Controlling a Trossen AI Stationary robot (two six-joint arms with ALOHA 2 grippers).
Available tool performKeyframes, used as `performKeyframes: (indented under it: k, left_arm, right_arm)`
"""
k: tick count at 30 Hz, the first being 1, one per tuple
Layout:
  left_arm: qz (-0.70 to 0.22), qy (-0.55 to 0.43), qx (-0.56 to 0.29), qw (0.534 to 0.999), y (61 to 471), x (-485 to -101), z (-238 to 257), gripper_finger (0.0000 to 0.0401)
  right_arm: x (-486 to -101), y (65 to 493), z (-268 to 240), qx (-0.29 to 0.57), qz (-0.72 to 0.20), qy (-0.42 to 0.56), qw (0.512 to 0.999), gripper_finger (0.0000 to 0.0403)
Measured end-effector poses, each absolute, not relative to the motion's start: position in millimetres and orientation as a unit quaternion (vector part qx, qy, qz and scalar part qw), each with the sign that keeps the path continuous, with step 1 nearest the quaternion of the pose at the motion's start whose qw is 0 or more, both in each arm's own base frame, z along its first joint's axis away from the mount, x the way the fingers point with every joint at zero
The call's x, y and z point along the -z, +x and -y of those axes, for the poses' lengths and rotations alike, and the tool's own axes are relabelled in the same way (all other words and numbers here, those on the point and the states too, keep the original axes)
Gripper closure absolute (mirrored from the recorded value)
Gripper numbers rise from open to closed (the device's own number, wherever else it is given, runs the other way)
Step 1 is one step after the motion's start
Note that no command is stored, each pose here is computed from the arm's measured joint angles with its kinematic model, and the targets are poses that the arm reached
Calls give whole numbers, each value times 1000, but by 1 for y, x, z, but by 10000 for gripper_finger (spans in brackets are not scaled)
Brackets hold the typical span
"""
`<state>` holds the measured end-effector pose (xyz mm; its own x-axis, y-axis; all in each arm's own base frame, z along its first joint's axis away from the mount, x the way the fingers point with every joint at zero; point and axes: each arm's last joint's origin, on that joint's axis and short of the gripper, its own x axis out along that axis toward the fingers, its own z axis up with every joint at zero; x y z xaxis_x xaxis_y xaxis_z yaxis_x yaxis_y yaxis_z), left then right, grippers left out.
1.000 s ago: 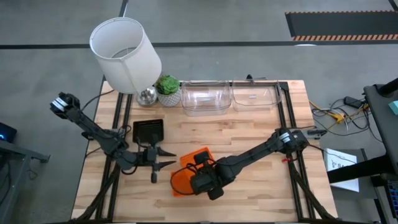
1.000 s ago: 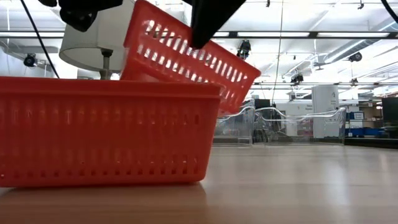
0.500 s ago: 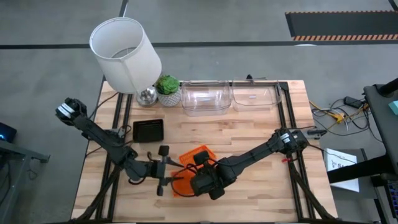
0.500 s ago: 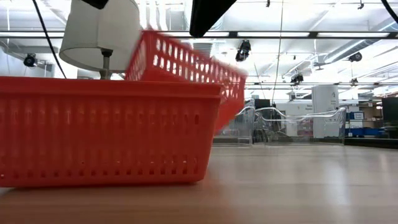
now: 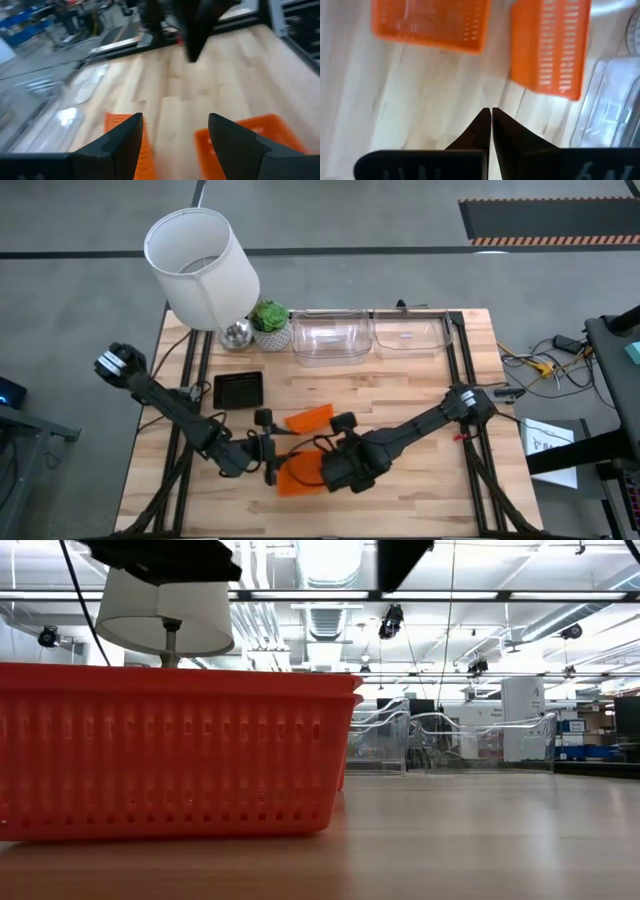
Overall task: Stack baskets by color
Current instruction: Stack the orange bin on the stacked orange bins
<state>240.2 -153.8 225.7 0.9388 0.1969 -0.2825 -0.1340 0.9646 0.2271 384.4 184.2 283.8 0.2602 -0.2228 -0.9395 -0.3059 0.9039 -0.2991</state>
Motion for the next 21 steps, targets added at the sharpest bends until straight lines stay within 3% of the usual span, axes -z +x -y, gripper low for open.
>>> performKeyframes:
  k: [5, 12, 21]
  left_arm:
    - [-149, 69, -120, 979, 248, -233, 129, 194]
    - [-183, -1, -75, 980, 272, -230, 81, 218]
    - [-235, -92, -30, 967, 280, -222, 38, 224]
  right_arm:
    - [-292, 359, -191, -25, -605, -195, 771, 394]
    - [-300, 316, -185, -19, -554, -141, 820, 394]
    - [-276, 272, -162, -38, -480, -96, 871, 394]
